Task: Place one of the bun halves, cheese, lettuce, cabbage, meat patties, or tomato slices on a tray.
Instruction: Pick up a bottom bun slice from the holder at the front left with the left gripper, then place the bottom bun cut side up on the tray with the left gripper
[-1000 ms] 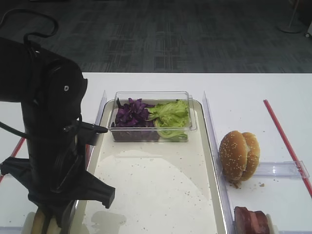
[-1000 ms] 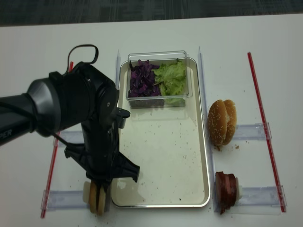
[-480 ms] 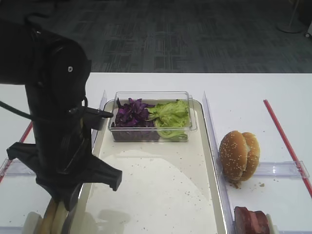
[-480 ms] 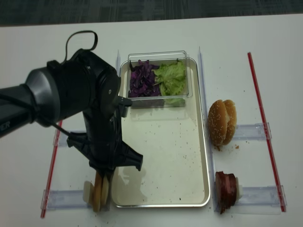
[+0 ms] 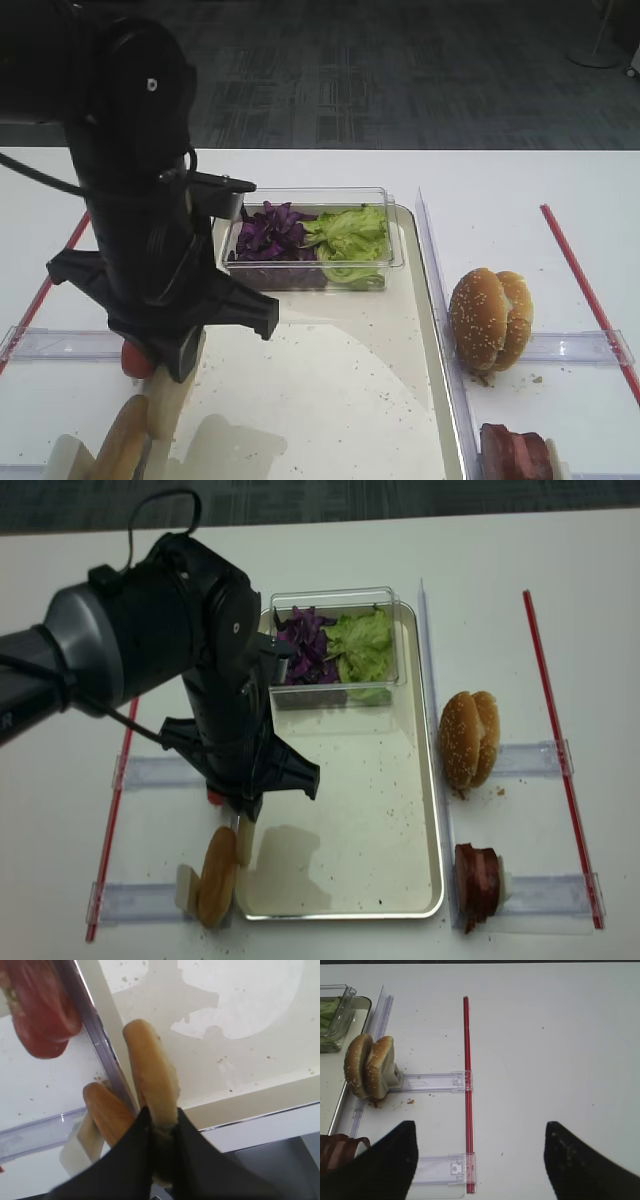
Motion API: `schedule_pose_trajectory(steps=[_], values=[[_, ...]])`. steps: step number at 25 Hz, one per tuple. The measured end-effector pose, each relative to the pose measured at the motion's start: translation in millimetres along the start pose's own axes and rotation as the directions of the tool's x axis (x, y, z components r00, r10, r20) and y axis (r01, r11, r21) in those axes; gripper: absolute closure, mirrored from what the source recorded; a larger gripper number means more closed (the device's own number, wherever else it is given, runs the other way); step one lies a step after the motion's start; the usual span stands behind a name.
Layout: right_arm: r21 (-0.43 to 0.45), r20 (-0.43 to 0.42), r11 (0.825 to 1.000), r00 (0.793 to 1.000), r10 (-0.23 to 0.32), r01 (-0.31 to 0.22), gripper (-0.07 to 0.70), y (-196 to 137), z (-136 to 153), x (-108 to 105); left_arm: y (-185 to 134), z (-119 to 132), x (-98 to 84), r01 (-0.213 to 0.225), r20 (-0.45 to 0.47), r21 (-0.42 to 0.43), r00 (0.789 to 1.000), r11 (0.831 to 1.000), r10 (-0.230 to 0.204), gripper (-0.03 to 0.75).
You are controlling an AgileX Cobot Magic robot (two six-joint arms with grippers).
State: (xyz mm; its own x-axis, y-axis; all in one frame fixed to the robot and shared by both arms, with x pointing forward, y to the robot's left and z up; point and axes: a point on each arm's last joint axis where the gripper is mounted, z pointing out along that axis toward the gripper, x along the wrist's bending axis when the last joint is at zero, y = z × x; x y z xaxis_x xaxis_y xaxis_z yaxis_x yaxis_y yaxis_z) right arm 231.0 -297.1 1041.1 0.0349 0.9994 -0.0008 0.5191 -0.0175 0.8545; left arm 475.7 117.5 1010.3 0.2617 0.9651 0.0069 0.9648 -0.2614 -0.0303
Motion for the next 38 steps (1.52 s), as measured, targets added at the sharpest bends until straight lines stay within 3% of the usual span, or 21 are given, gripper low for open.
schedule_pose_trajectory(steps=[13, 27, 33, 38], values=[[0.0, 0.0, 1.0, 1.0, 0.0, 0.0, 0.081, 0.0, 0.0, 0.0, 2.5, -5.6, -3.3, -0.013, 0.03, -0.013, 0.999, 1.0, 0.013, 0.676], [0.0, 0.0, 1.0, 1.0, 0.0, 0.0, 0.081, 0.0, 0.0, 0.0, 3.1, -10.1, -8.5, -0.069, 0.082, -0.014, 0.994, 0.998, 0.07, 0.676], [0.0, 0.0, 1.0, 1.0, 0.0, 0.0, 0.081, 0.0, 0.0, 0.0, 0.9, -11.2, -15.1, -0.137, 0.155, -0.005, 0.978, 0.991, 0.137, 0.677], [0.0, 0.0, 1.0, 1.0, 0.0, 0.0, 0.081, 0.0, 0.0, 0.0, -2.3, -13.0, -24.3, -0.229, 0.26, -0.01, 0.939, 0.973, 0.224, 0.679]])
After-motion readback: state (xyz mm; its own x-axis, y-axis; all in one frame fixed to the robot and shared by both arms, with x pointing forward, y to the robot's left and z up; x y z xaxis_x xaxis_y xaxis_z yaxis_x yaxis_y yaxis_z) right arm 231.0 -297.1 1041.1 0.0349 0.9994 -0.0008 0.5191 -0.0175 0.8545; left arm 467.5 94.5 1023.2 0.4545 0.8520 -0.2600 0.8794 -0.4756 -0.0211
